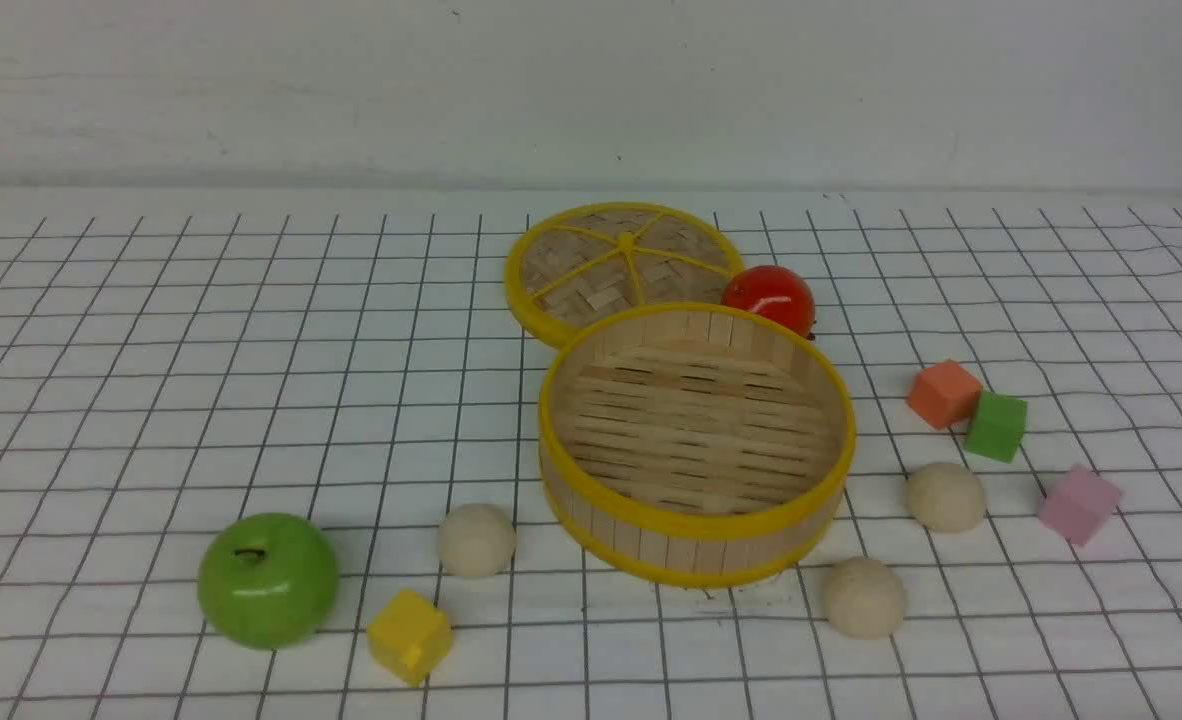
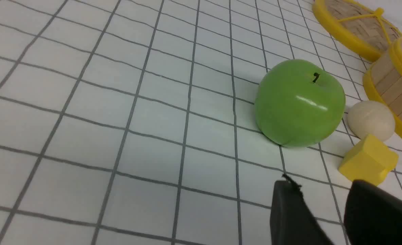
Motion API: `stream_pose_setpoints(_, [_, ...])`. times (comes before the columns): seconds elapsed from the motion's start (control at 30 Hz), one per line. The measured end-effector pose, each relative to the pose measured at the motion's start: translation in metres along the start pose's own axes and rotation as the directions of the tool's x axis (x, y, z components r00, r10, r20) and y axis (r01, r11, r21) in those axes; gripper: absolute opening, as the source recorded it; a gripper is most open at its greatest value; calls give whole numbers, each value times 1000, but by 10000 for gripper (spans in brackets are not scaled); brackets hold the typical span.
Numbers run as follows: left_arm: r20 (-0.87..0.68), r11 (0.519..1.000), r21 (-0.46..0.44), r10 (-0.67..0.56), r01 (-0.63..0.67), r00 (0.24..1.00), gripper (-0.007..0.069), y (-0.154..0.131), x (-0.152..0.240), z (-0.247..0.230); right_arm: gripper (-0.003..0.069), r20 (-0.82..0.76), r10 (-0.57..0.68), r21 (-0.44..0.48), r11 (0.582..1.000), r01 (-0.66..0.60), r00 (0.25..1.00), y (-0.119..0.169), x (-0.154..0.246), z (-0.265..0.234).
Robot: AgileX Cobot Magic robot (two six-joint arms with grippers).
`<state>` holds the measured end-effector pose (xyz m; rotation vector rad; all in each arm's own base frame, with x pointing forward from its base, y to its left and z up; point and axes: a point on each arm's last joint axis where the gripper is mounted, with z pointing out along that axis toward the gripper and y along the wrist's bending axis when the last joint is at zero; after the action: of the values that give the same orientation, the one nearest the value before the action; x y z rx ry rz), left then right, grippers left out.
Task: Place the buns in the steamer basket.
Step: Use the left arm to grab a steamed stuffed bun
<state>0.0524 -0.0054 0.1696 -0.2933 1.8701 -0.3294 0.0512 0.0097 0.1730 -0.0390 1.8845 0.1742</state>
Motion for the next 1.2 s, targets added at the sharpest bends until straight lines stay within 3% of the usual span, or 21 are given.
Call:
stream_pose_setpoints(0.57, [1,1000,0,0,0,1000,237,0,0,0,239,0,0,0,1000,0,1000,0,0,0])
stream_pose_setpoints(0.63, [15,999,16,-41,41,999,237,-1,-1,0,239,0,0,0,1000,0,1000,0,0,0])
stream_pose_setpoints(0.67, [37,984,59,-173,171,984,237,-5,-4,0,239,0,0,0,1000,0,1000,0,0,0])
stream_pose_setpoints(0.7, [39,981,64,-184,181,982,237,-5,-5,0,239,0,0,0,1000,0,1000,0,0,0])
stream_pose_setpoints(0.73, [50,935,115,-342,335,938,237,-8,-8,-1,239,0,0,0,1000,0,1000,0,0,0])
stream_pose_setpoints(0.83, [62,823,195,-553,533,831,237,-12,-14,-2,239,0,0,0,1000,0,1000,0,0,0])
stream_pose_setpoints(0.97, [112,750,271,-647,603,754,209,-13,-26,-5,239,0,0,0,1000,0,1000,0,0,0])
stream_pose_setpoints(1.1, [94,794,291,-578,533,810,117,-26,-44,-18,239,0,0,0,1000,0,1000,0,0,0])
stream_pose_setpoints(1.13, [93,852,294,-476,432,875,47,-37,-60,-30,239,0,0,0,1000,0,1000,0,0,0])
stream_pose_setpoints(1.2, [56,912,264,-341,315,939,-14,-49,-80,-39,239,0,0,0,1000,0,1000,0,0,0])
